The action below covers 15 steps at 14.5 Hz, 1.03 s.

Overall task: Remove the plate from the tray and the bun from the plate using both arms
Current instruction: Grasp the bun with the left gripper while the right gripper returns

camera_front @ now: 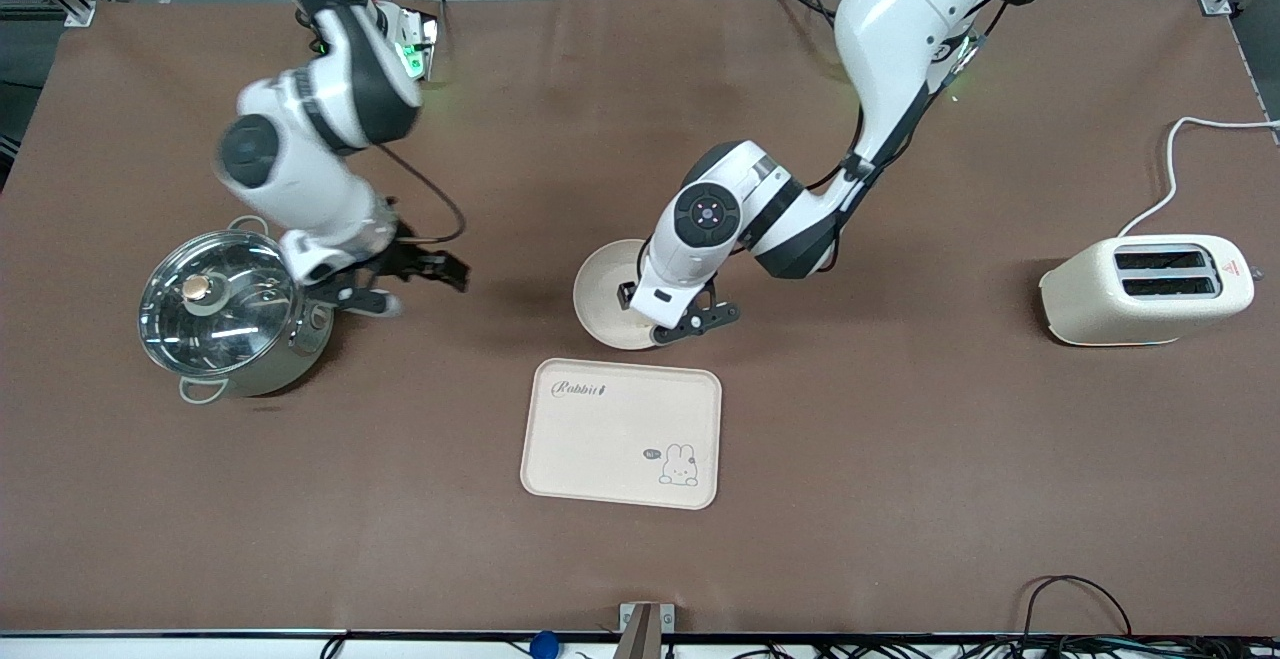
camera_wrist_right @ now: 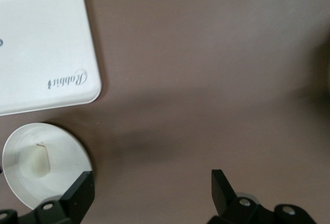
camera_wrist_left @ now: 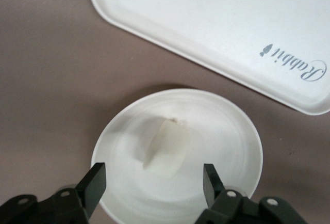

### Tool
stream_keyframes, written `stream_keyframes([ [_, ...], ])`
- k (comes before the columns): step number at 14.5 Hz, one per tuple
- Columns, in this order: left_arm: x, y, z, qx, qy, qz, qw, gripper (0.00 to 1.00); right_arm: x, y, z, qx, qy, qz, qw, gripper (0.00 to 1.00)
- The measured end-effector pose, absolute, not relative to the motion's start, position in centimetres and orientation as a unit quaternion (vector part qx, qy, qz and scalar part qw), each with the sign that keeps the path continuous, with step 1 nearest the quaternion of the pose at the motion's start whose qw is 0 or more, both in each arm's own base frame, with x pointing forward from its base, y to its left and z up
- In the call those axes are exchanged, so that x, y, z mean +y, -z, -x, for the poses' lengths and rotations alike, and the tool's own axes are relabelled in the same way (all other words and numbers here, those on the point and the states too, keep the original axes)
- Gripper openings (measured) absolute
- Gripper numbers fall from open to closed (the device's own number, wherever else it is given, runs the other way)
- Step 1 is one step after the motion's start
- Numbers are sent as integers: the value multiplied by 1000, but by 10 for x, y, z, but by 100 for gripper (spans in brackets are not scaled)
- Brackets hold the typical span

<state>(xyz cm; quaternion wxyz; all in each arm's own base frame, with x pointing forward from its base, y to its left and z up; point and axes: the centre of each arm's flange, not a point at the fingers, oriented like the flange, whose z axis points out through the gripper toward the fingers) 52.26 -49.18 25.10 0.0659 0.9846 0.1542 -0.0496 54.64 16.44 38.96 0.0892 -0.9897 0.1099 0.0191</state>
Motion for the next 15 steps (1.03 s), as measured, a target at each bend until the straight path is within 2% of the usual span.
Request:
stream_keyframes([
  [2,-499,-233,-521,148,40,-985,73,84,108,-431,-571,97,-20,991,87,100],
  [5,-509,-211,-515,142,35,-986,84,82,34,-491,-597,66,31,997,37,100],
  [8,-510,-202,-513,138,35,-986,82,80,6,-531,-608,18,74,997,21,100],
  [9,-510,-201,-513,138,35,-986,81,73,1,-544,-611,7,86,996,19,100],
  [10,-509,-199,-513,138,35,-986,80,73,-5,-556,-612,2,95,995,13,100],
  [12,-509,-196,-513,139,37,-987,78,70,-13,-574,-610,-1,88,996,-2,100],
  [14,-508,-192,-512,139,39,-987,76,57,-22,-588,-604,4,62,998,-12,100],
  [15,-508,-190,-512,139,40,-987,76,57,-26,-595,-599,8,47,999,-16,100],
])
